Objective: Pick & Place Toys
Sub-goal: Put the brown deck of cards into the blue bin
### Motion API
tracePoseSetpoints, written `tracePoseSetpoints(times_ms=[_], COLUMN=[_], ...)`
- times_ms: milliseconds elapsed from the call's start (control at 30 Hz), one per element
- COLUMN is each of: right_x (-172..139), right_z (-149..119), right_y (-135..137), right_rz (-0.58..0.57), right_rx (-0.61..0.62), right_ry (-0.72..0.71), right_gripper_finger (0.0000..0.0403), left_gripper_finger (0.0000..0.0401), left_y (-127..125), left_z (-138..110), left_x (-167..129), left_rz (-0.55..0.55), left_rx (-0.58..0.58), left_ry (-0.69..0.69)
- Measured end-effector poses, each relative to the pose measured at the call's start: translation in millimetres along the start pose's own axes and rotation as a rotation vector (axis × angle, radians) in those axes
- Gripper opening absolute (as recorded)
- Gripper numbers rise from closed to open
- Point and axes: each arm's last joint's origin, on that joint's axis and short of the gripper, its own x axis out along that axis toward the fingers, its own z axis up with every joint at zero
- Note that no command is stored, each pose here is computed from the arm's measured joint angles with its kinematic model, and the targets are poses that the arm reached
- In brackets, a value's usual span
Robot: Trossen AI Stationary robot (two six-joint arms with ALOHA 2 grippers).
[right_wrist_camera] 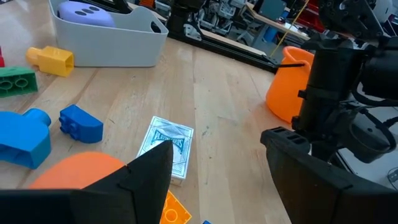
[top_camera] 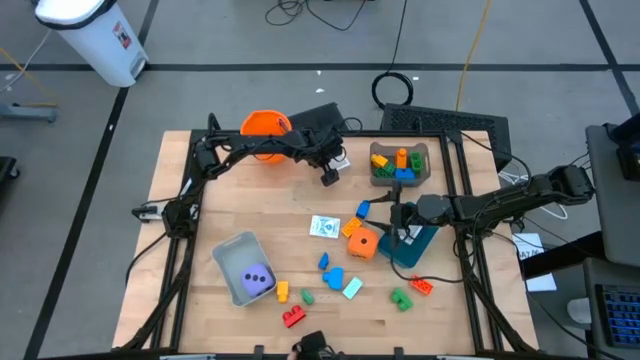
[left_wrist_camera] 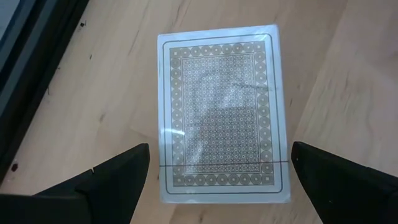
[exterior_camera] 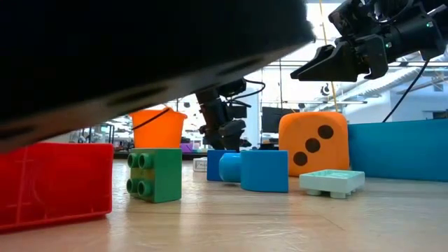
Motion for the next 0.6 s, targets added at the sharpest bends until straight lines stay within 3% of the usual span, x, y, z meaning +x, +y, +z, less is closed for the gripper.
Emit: tracePoseSetpoints(times_ms=[600], right_x=[0.0], right_z=[0.0], right_y=[0.0], right_rz=[0.000], right_rx=[0.000], right_ry=[0.000], right_gripper_finger=[0.0254], left_gripper_finger=[0.0399], left_y=[-1.5], left_z=[0.2], left_x=[-0.1], left_rz=[0.007], left_rx=[0.024], left_ry=[0.001])
